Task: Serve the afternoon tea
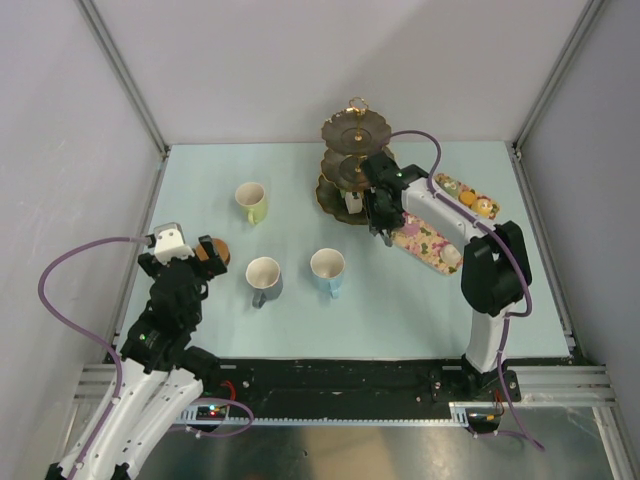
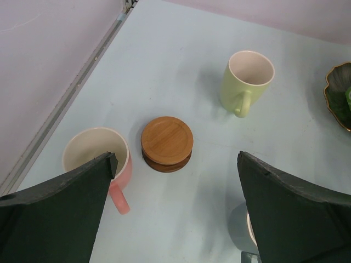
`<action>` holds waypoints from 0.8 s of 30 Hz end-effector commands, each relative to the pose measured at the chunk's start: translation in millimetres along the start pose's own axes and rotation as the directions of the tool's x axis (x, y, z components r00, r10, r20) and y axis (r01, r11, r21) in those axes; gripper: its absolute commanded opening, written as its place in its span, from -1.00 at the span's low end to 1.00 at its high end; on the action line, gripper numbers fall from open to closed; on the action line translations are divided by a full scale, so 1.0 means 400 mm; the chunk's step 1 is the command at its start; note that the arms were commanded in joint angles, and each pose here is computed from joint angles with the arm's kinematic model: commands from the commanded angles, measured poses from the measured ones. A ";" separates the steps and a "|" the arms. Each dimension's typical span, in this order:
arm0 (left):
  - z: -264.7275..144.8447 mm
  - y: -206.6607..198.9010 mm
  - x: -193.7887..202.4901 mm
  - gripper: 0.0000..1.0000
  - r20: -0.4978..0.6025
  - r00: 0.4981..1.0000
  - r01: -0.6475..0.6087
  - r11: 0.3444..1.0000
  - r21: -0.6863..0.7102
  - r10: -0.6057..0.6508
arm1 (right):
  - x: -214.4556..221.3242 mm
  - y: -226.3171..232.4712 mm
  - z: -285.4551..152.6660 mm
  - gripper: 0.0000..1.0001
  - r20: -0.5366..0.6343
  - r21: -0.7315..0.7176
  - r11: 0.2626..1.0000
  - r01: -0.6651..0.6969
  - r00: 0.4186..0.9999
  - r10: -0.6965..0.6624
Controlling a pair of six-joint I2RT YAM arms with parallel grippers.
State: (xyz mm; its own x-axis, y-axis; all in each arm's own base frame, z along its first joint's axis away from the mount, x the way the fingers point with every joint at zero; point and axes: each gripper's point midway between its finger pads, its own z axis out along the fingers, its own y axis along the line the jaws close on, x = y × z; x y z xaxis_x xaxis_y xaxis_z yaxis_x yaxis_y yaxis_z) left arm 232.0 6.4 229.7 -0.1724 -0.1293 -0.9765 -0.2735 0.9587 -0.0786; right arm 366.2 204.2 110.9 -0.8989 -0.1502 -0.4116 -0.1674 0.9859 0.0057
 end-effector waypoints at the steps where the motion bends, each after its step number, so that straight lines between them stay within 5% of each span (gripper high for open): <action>1: 0.001 -0.006 -0.013 0.99 0.023 1.000 -0.001 1.000 0.011 0.001 | -0.028 -0.005 -0.070 -0.11 0.066 0.005 1.000 -0.020 0.998 0.020; 9: 0.002 -0.007 -0.013 0.99 0.021 1.000 -0.003 1.000 0.010 0.003 | -0.006 -0.047 -0.139 0.11 0.090 0.048 0.999 -0.021 0.996 0.017; 24: 0.006 -0.010 -0.008 0.99 0.012 1.000 -0.009 1.000 0.011 0.009 | 0.126 -0.214 -0.256 0.17 0.115 0.119 0.984 -0.136 0.986 0.122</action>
State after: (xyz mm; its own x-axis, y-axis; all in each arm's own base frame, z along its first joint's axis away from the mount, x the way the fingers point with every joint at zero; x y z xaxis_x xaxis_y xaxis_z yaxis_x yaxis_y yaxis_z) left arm 232.5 6.1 229.0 -0.1759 -0.1278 -0.9761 -0.2734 0.9589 -0.0762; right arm 306.8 127.7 176.8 -0.8653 -0.0722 -0.4961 -0.0578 0.9973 -0.0444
